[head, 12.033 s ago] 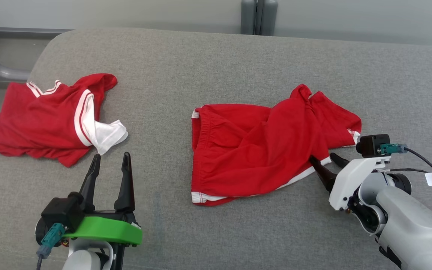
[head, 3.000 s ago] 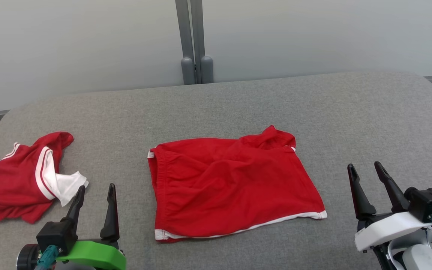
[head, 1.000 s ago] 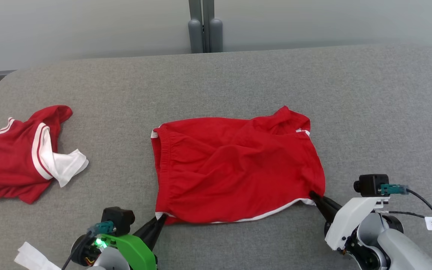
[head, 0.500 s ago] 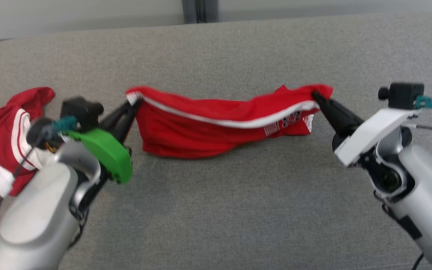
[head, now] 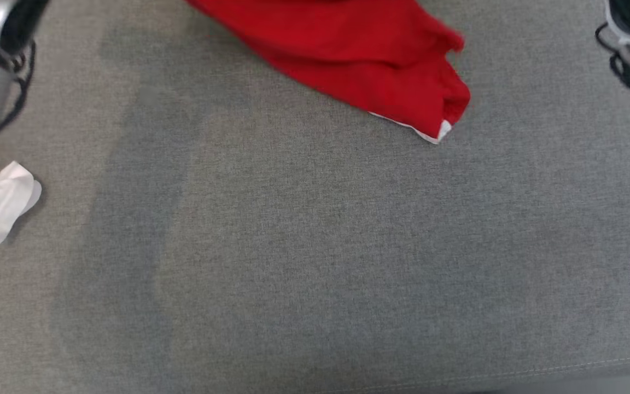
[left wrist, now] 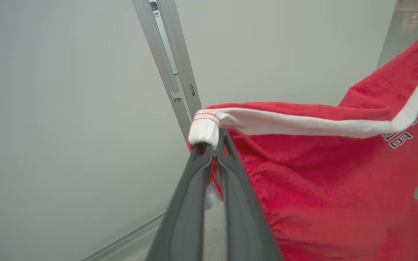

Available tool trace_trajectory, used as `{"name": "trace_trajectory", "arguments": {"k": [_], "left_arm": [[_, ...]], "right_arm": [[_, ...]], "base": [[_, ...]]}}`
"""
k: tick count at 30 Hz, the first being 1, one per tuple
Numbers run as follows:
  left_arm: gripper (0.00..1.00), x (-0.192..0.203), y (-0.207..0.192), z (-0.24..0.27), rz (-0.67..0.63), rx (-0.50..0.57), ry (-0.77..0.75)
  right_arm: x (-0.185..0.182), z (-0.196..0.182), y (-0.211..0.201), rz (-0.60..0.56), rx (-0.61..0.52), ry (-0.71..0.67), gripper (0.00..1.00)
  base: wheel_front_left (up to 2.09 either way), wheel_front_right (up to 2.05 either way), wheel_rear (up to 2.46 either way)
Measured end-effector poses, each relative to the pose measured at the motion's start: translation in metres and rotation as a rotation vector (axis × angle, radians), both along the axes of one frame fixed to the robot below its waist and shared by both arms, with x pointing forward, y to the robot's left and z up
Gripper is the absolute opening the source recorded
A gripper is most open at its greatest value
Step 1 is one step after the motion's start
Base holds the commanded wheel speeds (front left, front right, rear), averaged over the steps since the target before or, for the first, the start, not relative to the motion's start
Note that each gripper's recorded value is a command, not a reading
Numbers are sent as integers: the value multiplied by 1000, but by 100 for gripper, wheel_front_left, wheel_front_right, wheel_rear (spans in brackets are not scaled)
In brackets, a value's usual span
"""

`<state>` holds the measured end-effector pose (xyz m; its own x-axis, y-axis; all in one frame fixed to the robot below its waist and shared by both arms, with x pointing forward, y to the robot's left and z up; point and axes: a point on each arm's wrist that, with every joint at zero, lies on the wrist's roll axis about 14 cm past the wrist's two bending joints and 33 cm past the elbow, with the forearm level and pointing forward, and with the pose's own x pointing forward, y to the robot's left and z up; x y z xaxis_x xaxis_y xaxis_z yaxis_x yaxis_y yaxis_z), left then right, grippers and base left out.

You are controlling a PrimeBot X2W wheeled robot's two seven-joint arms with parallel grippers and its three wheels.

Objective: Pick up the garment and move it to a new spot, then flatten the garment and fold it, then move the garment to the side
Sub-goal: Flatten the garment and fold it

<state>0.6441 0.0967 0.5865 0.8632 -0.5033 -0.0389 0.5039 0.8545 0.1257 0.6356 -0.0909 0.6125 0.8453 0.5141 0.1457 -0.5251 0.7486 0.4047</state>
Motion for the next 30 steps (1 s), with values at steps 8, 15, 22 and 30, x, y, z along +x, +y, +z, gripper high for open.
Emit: {"name": "trace_trajectory", "arguments": {"k": [8,15,22,30], "left_arm": [[0,51,-6,42,16,-86,-108],[0,63,-11,76,18,-110,-168],[0,52,-16,51,-10,-71,-120],[0,-7,-13,-50,-78,19,127]], "right_arm": [[40,62,-14,-63,21,-175,0],[38,125,-20,-85,44,-336,0],[30,98,-15,-70,-55,-297,0],[-17,-6,-23,-2,-225,-65,0]], "base": [[0,0,0],[0,0,0],[0,0,0],[0,0,0]]}}
